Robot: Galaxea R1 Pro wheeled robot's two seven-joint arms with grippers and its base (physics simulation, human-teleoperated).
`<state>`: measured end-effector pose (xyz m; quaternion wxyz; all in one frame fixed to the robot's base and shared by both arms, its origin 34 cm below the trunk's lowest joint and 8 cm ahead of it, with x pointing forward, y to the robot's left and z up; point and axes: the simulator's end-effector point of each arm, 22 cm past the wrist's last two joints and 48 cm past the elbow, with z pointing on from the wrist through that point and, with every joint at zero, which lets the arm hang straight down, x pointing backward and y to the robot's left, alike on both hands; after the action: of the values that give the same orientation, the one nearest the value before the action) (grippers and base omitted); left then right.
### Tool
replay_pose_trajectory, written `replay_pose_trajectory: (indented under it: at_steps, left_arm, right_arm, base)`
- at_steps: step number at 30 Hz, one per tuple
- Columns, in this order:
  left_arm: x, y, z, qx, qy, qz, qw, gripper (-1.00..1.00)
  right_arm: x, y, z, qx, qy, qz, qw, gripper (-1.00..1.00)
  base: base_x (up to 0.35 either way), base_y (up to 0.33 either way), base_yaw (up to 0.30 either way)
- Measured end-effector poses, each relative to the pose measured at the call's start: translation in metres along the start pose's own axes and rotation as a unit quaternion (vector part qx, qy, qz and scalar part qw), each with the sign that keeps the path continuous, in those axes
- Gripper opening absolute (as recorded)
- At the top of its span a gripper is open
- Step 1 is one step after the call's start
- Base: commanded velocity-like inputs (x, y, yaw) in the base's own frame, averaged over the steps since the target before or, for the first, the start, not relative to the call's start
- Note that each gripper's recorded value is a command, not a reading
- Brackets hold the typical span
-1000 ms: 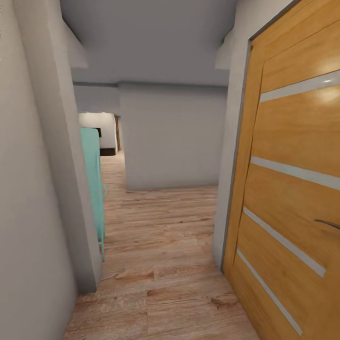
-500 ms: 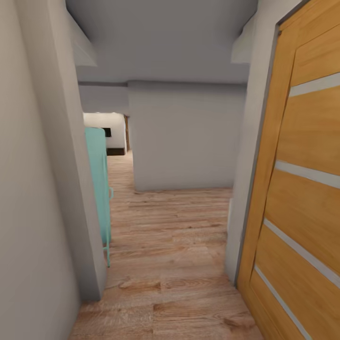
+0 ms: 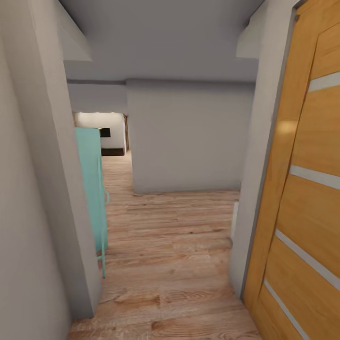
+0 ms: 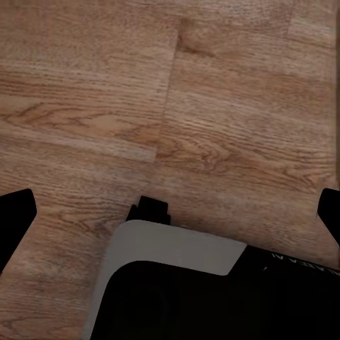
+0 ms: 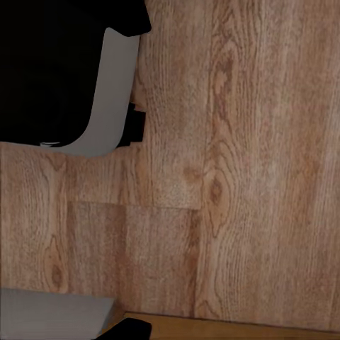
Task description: Move the two storage containers from the living room to the garage. In the garage, place one container on the floor and stack the other container on top of it (either order is fine).
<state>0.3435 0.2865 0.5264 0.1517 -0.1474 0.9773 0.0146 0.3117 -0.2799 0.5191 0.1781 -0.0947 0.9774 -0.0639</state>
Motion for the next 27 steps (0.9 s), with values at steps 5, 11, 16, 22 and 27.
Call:
replay_pose_trajectory:
  at_steps: [5, 11, 16, 22, 27]
  left_arm:
    - [0.0001, 0.0, 0.0, 0.0, 0.0, 0.0, 1.0, 1.0]
    - [-0.0001, 0.0, 0.0, 0.0, 0.0, 0.0, 1.0, 1.0]
    - [0.0002, 0.0001, 0.0, 0.0, 0.0, 0.0, 1.0, 1.0]
    - [0.0, 0.0, 0.0, 0.0, 0.0, 0.0, 1.0, 1.0]
    - [0.0002, 0.0001, 0.0, 0.0, 0.0, 0.0, 1.0, 1.0]
  right_arm:
    - [-0.0001, -0.0008, 0.0, 0.0, 0.0, 0.0, 1.0, 1.0]
    - [0.0, -0.0011, 0.0001, 0.001, 0.0, 0.0, 1.0, 1.0]
    - [-0.0004, 0.0002, 0.0, 0.0, -0.001, -0.001, 1.0, 1.0]
    - [-0.0011, 0.0036, -0.0002, -0.002, -0.001, -0.001, 1.0, 1.0]
    - [-0.0006, 0.0038, -0.0002, -0.002, 0.0, 0.001, 1.0, 1.0]
  base:
    - [0.322, 0.0, 0.0]
    - [0.322, 0.0, 0.0]
    - [0.322, 0.0, 0.0]
    - [0.322, 0.0, 0.0]
    - [0.322, 0.0, 0.047]
